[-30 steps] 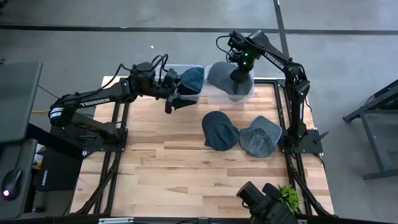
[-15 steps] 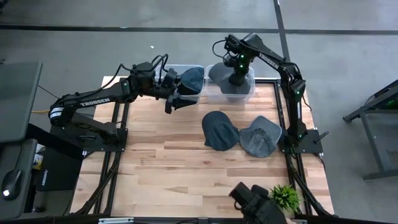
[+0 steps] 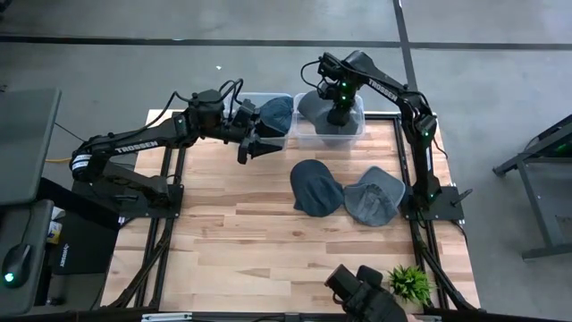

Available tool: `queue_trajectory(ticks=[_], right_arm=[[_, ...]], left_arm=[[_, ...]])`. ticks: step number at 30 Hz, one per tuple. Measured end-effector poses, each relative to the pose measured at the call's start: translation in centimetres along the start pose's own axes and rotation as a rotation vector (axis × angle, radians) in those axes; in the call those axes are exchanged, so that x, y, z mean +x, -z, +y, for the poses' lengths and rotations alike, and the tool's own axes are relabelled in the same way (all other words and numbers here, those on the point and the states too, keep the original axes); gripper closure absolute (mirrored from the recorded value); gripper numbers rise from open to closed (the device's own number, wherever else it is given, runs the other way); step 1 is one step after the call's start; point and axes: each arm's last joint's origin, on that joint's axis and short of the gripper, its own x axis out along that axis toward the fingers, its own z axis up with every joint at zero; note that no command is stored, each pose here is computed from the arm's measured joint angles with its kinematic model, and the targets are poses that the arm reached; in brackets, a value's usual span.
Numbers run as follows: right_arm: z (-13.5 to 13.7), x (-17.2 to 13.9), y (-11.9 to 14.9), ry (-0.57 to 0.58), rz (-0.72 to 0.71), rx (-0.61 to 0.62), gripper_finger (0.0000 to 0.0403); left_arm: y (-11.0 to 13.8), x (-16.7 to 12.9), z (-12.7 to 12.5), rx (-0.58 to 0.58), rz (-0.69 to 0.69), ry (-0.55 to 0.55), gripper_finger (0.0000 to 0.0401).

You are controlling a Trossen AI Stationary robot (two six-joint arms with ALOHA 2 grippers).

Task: Pick and place caps into container
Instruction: Put the left gray cap into the right transparent container, then put the gray cap into the right transparent container

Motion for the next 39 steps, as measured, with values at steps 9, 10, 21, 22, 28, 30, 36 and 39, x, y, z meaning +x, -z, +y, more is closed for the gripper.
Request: queue_trajectory(ticks=[9, 10, 21, 22, 28, 30, 36, 39], right_arm=[[0.2, 0.0, 0.2, -0.044, 0.008, 0.011, 0.0252], [0.2, 0.0, 0.3, -0.049, 0.015, 0.011, 0.0238], [0.7, -4.5, 2.5, 0.076, -0.076, 0.02, 0.0167], [0.8, -5.1, 2.9, 0.082, -0.093, 0.021, 0.0167], [2.2, -9.0, 5.5, 0.073, -0.207, 0.033, 0.0167], [3.0, -10.3, 6.5, 0.04, -0.261, 0.028, 0.0167], [6.1, -13.5, 8.8, 0.008, -0.379, -0.015, 0.0167], [8.1, -14.4, 10.1, -0.004, -0.405, -0.042, 0.0167]], left_arm=[[0.0, 0.0, 0.0, 0.0, 0.0, 0.001, 0.0117], [0.0, 0.0, 0.0, 0.0, 0.0, 0.001, 0.0117], [0.0, 0.0, 0.0, 0.008, 0.001, -0.007, 0.0117], [0.0, 0.0, 0.0, 0.009, 0.001, -0.007, 0.0117], [0.2, 0.1, 0.1, 0.021, 0.016, -0.014, 0.0117], [0.3, 0.1, 0.2, 0.025, 0.03, -0.02, 0.0117], [0.9, 0.0, 0.6, 0.036, 0.072, -0.089, 0.0117], [1.2, 0.0, 0.6, 0.035, 0.097, -0.098, 0.0117]])
